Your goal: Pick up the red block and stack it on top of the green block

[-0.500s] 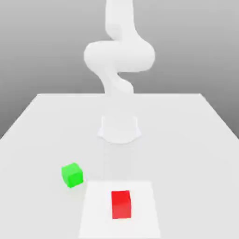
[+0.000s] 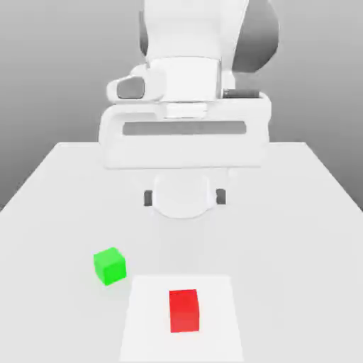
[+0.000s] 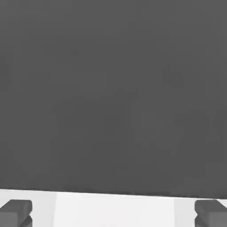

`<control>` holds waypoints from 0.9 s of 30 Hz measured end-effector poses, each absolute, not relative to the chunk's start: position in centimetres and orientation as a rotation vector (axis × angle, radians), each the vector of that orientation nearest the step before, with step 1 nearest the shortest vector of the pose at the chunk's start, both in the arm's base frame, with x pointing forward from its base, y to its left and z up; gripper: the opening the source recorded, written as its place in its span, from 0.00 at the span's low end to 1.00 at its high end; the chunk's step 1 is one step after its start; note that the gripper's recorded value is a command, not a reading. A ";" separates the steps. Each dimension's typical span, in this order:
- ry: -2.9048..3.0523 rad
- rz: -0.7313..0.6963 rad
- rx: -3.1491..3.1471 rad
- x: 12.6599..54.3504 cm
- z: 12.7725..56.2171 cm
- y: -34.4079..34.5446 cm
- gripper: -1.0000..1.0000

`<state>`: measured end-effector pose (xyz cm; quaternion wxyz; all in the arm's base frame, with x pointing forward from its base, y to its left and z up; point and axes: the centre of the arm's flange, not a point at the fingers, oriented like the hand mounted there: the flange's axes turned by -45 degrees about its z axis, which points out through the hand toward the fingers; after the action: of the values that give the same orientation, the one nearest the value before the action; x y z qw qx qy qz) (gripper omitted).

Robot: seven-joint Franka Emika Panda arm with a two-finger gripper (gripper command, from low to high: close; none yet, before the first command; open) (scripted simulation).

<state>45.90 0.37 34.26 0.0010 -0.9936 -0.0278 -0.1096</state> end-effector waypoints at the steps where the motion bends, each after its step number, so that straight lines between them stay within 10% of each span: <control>1: -0.094 -0.293 -3.125 45.6 32.2 0.4 0.50; 12: -0.129 0.000 -3.139 42.0 15.2 0.4 0.50; 13: -0.129 0.000 -3.139 41.9 14.6 0.4 0.00; 27: 0.011 0.000 -3.147 41.1 21.2 -2.2 0.00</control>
<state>41.08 -2.20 21.24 -0.0029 -1.0000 0.0035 0.0000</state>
